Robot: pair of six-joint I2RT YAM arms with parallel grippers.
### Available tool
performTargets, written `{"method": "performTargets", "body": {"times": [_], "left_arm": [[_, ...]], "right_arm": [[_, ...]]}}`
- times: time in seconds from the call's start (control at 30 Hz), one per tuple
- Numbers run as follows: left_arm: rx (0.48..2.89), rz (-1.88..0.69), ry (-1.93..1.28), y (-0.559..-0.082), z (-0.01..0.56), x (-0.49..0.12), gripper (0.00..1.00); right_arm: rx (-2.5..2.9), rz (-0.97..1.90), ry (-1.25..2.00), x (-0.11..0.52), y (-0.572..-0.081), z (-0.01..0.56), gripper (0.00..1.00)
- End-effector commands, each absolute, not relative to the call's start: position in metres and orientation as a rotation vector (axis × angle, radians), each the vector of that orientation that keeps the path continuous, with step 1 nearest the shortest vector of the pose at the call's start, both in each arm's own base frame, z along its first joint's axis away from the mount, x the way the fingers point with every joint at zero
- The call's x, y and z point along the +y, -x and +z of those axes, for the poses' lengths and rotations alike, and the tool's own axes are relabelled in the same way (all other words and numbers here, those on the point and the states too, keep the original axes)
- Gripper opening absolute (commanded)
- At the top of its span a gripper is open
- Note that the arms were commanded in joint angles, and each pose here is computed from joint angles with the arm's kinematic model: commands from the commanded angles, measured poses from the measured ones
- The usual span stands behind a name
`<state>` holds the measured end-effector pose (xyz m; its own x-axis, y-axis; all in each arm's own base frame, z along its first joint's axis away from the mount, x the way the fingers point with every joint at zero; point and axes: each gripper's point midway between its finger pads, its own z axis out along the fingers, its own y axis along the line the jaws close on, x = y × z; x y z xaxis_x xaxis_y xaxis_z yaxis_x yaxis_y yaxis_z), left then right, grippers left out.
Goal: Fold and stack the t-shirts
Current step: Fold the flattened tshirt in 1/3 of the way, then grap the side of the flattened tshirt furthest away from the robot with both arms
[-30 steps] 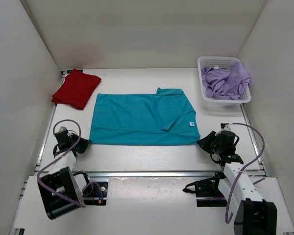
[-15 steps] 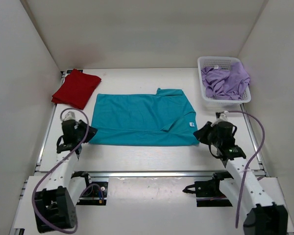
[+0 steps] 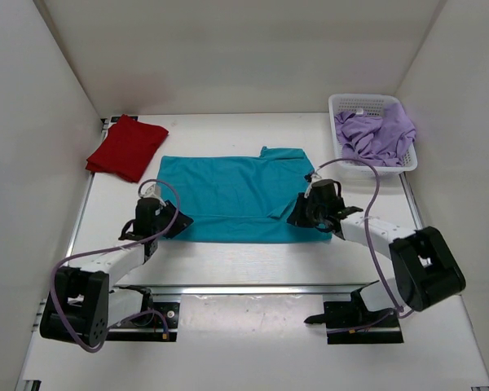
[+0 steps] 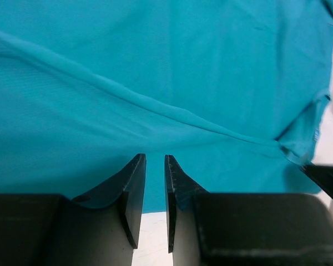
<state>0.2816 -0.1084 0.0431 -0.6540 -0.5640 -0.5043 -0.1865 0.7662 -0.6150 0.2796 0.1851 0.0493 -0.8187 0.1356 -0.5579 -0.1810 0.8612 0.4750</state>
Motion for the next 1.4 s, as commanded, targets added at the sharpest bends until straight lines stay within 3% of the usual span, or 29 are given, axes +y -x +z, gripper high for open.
{"method": "performTargets", "body": {"times": [0.0, 0.43, 0.67, 0.87, 1.07, 1.37], "left_arm": [[2.177, -0.779, 0.505, -0.286, 0.057, -0.125, 0.31], [2.185, -0.785, 0.461, -0.268, 0.047, -0.132, 0.32], [2.189, -0.821, 0.411, -0.267, 0.052, -0.151, 0.32], [2.197, -0.825, 0.254, -0.274, 0.067, -0.196, 0.32], [2.243, -0.925, 0.181, -0.276, 0.06, -0.225, 0.3], [2.204, -0.943, 0.136, -0.269, 0.068, -0.217, 0.33]], "right_arm": [[2.333, 0.719, 0.059, 0.199, -0.31, 0.066, 0.0], [2.369, 0.767, 0.108, 0.231, -0.338, 0.05, 0.0], [2.318, 0.852, 0.125, 0.261, -0.384, 0.065, 0.0], [2.19, 0.798, 0.107, 0.237, -0.4, 0.112, 0.0], [2.225, 0.602, 0.02, 0.188, -0.484, 0.123, 0.01], [2.266, 0.432, -0.096, 0.14, -0.587, 0.102, 0.29]]}}
